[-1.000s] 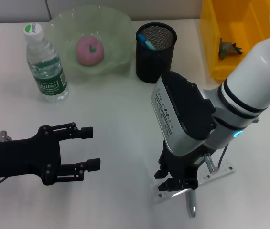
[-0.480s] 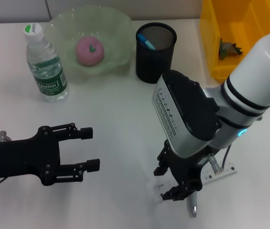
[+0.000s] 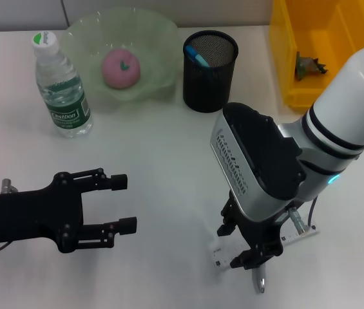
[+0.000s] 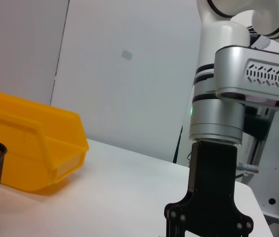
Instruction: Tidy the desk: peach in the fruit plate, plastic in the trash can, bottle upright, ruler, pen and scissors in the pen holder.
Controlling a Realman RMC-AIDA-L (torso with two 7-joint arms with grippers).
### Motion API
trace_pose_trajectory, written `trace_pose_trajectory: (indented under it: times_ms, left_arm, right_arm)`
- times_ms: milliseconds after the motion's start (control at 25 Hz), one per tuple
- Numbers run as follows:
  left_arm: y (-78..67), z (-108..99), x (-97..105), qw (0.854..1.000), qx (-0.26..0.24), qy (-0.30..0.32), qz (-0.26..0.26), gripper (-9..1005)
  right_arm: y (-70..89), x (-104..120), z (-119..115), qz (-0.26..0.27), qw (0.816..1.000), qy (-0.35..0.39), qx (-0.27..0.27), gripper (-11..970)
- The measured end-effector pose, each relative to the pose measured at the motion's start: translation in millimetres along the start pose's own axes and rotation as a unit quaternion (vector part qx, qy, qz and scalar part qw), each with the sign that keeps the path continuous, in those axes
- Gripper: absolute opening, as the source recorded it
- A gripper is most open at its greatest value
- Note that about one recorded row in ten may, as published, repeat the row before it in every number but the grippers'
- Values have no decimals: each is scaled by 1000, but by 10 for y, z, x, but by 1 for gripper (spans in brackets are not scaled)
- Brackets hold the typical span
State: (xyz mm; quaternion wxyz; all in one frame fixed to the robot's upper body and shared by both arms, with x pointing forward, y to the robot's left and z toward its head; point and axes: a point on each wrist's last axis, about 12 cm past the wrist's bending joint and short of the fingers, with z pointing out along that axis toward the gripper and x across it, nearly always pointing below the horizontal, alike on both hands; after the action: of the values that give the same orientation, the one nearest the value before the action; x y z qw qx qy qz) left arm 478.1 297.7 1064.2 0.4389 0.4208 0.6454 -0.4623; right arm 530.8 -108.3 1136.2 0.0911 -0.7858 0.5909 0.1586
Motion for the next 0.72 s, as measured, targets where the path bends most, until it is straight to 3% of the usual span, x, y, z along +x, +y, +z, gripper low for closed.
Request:
trace_pose_trajectory:
  times_ms: [360,560,720]
  left_arm:
    - [-6,4,-2,1000,1,-3,-1,776]
    - [-9,1,-2,1000,1,-5,-2,776]
    - [-11,0,0,1000,1,-5,-2,776]
  right_arm:
    - [15,-31,-18,-17,1000,3,-2,511]
    - [36,-52,24,-30,999,12,-5,664]
    - [44,-73,64,-40,999,18,-3,656]
